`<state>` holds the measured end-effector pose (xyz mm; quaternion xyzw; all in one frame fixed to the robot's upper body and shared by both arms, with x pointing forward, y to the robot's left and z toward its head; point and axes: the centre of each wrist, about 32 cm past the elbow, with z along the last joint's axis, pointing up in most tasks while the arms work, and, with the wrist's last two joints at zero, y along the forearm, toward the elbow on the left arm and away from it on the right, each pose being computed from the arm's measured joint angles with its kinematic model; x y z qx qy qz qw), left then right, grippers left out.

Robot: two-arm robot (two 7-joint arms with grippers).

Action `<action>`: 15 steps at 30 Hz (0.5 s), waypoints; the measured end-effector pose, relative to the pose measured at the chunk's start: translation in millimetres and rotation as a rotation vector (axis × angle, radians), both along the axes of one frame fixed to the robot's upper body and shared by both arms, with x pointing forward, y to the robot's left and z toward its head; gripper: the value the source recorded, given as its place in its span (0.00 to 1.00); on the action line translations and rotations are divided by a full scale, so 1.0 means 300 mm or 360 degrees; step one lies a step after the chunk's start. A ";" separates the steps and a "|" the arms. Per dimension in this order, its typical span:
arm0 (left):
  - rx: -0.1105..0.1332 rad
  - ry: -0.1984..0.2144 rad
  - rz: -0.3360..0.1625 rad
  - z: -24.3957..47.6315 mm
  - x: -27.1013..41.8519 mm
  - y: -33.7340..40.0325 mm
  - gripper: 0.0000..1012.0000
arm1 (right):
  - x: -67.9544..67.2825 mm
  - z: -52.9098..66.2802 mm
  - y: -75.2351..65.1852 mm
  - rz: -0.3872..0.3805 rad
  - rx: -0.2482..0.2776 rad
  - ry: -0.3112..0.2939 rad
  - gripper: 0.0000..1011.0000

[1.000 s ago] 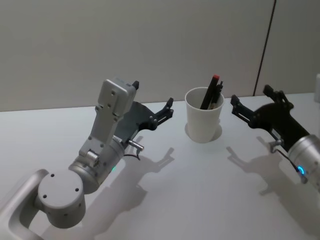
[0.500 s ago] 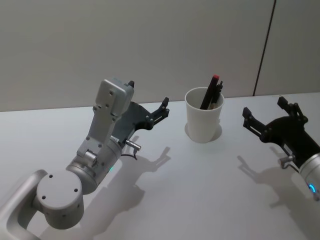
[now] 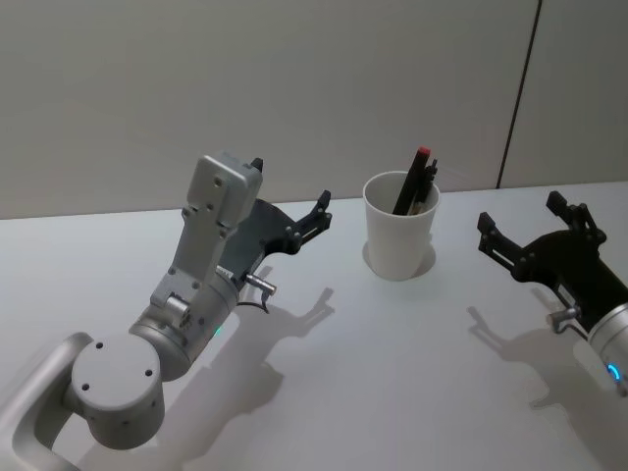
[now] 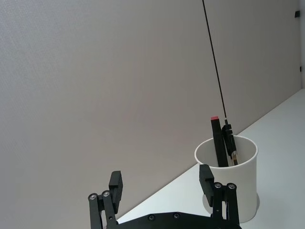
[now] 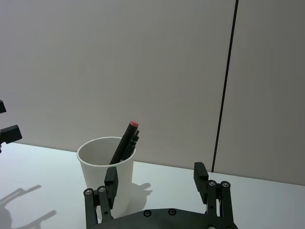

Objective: Place the pen into the pen holder.

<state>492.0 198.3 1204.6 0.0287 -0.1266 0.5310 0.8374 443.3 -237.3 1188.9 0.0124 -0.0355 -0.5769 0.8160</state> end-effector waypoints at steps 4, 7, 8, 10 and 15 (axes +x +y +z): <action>0.0000 0.0000 0.0000 0.000 0.000 0.000 0.99 | 0.000 0.000 0.000 0.0001 0.0000 0.0000 0.99; 0.0000 0.0000 0.0000 0.000 0.000 0.000 0.99 | 0.000 0.000 0.001 0.0001 0.0000 0.0000 0.99; 0.0000 0.0001 0.0001 0.000 0.000 0.000 0.99 | 0.000 0.000 0.001 0.0001 0.0000 0.0000 0.99; 0.0000 0.0001 0.0000 -0.001 0.000 0.000 0.99 | 0.000 0.000 0.001 0.0001 0.0000 0.0001 0.99; 0.0000 0.0001 0.0000 -0.001 0.000 0.000 0.99 | 0.000 -0.001 0.001 0.0001 0.0000 0.0001 0.99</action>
